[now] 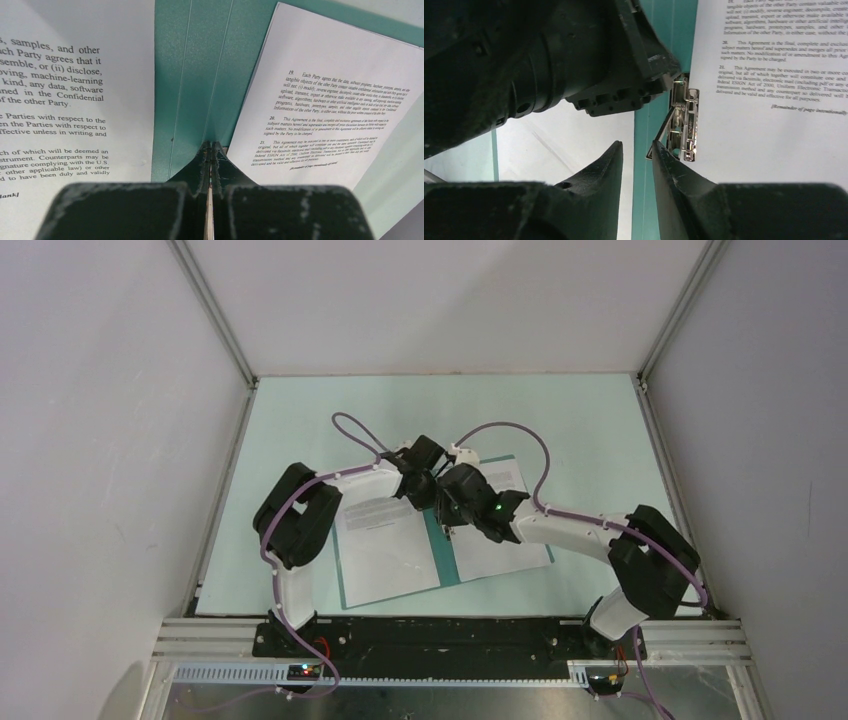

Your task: Put the files into the folder

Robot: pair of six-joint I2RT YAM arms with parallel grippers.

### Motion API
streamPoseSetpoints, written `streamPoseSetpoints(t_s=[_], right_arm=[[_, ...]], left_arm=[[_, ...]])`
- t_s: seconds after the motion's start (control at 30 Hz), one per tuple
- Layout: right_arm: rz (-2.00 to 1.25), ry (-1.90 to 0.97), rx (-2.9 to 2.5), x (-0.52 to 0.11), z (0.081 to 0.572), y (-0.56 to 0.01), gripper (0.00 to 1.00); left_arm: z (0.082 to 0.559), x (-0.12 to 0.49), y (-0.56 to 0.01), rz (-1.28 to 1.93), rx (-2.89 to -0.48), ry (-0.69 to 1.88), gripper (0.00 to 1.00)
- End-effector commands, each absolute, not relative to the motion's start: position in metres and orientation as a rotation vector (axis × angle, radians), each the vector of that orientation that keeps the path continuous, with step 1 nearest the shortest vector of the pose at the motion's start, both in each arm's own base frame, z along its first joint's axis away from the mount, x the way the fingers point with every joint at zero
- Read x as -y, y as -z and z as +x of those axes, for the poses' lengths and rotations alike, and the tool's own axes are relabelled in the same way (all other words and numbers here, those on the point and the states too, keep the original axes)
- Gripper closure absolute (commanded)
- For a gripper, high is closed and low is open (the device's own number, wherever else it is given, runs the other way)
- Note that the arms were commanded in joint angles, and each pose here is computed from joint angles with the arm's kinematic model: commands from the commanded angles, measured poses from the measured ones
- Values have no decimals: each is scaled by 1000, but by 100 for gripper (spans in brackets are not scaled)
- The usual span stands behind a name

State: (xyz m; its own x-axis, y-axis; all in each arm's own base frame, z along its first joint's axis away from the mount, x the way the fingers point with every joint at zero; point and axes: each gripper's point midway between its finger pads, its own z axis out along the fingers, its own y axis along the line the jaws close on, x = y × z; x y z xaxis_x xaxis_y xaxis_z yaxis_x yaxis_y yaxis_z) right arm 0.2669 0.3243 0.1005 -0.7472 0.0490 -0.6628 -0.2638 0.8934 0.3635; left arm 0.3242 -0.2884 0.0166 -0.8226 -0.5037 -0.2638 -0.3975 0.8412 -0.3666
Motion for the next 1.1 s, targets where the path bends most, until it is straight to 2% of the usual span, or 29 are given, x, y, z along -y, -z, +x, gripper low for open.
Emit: streamPoseSetpoints(t_s=[0.0,0.2,0.53,1.07], right_arm=[[-202,-533,-2292,-333,272,-98,69],[-239,-434,-2289,-331,269,-83,73],[-268,-277,-2288,-315,263,-75,75],[-347,-190,-2322,-307,247,-62,75]], left_arm=[[279,271,21,-636,-2845,252,100],[276,272,22,-626,-2863,251,100],[274,273,27,-629,-2881,248,100],[273,267,33,-654,-2896,229,100]])
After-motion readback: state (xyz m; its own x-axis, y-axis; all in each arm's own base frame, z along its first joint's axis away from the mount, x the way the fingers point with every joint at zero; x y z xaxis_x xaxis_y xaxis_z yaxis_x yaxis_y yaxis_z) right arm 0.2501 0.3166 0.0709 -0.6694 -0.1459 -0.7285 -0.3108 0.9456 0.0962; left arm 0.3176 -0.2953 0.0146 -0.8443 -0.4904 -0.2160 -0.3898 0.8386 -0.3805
